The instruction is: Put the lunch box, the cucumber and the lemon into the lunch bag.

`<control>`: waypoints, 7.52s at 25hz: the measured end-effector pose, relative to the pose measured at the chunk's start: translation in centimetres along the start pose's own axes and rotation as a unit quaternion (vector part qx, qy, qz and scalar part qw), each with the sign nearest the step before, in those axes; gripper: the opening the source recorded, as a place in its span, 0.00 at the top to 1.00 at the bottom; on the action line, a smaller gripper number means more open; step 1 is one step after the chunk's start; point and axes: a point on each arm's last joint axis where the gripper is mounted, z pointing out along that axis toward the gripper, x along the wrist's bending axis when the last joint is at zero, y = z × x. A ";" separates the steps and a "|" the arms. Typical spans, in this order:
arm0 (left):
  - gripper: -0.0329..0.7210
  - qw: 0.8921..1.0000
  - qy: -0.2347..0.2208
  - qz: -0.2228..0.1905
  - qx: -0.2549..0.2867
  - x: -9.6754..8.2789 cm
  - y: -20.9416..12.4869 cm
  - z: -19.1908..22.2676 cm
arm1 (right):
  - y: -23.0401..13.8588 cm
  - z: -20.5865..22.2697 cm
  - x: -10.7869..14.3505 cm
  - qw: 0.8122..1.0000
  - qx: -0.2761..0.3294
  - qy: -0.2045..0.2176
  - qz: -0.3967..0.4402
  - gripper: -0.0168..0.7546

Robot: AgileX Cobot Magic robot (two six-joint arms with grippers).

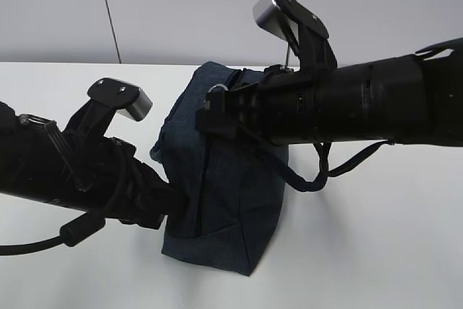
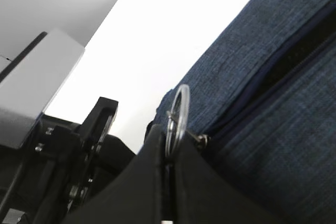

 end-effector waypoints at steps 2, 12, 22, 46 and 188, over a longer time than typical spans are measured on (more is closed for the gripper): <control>0.96 1.000 0.000 0.000 0.000 0.0 0.0 0.0 | 0.4 0.0 0.0 1.000 -0.008 -0.008 -0.002 0.98; 0.96 1.000 -0.001 0.000 0.000 0.0 0.0 0.0 | 1.5 -0.1 -0.3 0.999 -0.029 -0.043 -0.008 0.98; 0.96 1.000 0.003 0.014 -0.011 -0.1 0.2 -1.0 | 1.6 -0.1 -0.4 0.998 -0.032 -0.049 -0.012 0.98; 0.96 1.000 0.026 0.016 -0.001 0.2 0.0 -1.2 | 3.6 -0.6 -0.9 0.995 -0.064 -0.073 -0.030 0.98; 0.96 0.999 0.025 0.021 0.003 0.2 -0.1 -1.2 | 9.0 4.6 -6.0 0.958 0.269 0.087 -0.041 0.84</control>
